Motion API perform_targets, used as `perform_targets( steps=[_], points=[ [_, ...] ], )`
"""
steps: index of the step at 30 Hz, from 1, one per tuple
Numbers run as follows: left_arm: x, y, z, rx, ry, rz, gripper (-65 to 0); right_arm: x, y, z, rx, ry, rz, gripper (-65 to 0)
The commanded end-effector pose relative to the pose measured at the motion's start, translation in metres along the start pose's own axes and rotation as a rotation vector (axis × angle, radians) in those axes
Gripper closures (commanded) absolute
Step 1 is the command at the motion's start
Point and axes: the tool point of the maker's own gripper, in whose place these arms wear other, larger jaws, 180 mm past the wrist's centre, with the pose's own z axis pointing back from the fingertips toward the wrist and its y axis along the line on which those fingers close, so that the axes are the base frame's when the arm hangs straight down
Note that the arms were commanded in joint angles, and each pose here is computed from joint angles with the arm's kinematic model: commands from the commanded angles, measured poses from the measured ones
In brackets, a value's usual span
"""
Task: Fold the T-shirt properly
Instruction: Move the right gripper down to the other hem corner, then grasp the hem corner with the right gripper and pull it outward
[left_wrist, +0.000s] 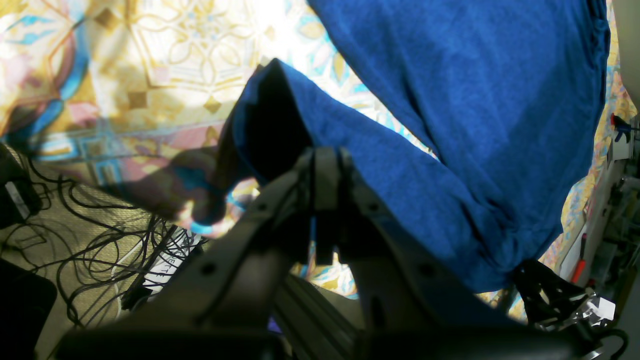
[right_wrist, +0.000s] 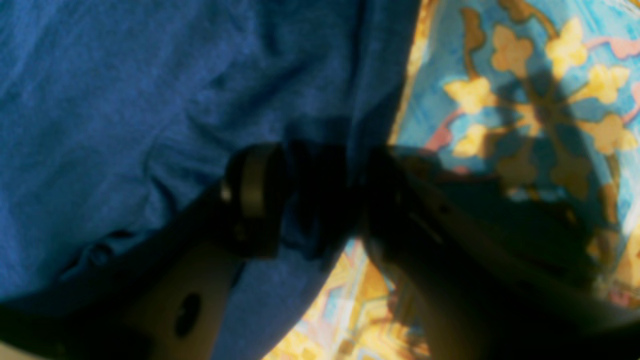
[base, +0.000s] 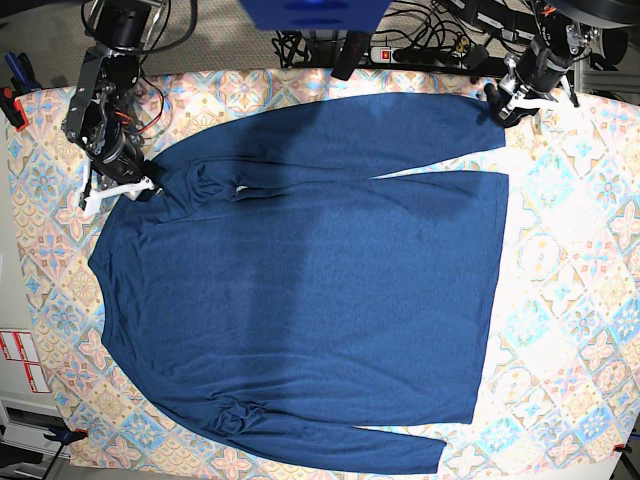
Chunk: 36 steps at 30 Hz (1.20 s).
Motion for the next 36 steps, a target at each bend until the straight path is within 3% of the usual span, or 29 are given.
perform_targets(
  steps=[1,14,20,24,27,36],
  points=[
    [0.004,-0.002,0.003,-0.013,-0.014,-0.007,0.0,0.000,-0.004,0.001,-0.013,0.011,0.004,-25.0],
    [0.007,-0.005,0.001,-0.020,-0.018,-0.009,0.0,0.010,0.008,-0.017,0.007,0.024,-0.028,-20.4],
    [0.007,-0.005,0.001,-0.020,-0.018,-0.011,0.0,0.010,0.005,-0.015,0.002,0.021,-0.031,-0.4],
    [0.006,-0.004,0.002,-0.016,-0.015,-0.012,0.0,0.008,-0.025,-0.006,-0.044,0.011,-0.084,-0.4],
    [0.006,-0.003,0.002,-0.015,-0.014,-0.013,0.0,0.007,-0.026,-0.001,0.022,0.002,-0.134,-0.4],
    [0.009,0.002,0.007,0.000,-0.023,-0.014,0.0,0.022,-0.034,0.022,0.146,-0.041,-0.071,-0.5]
  ],
)
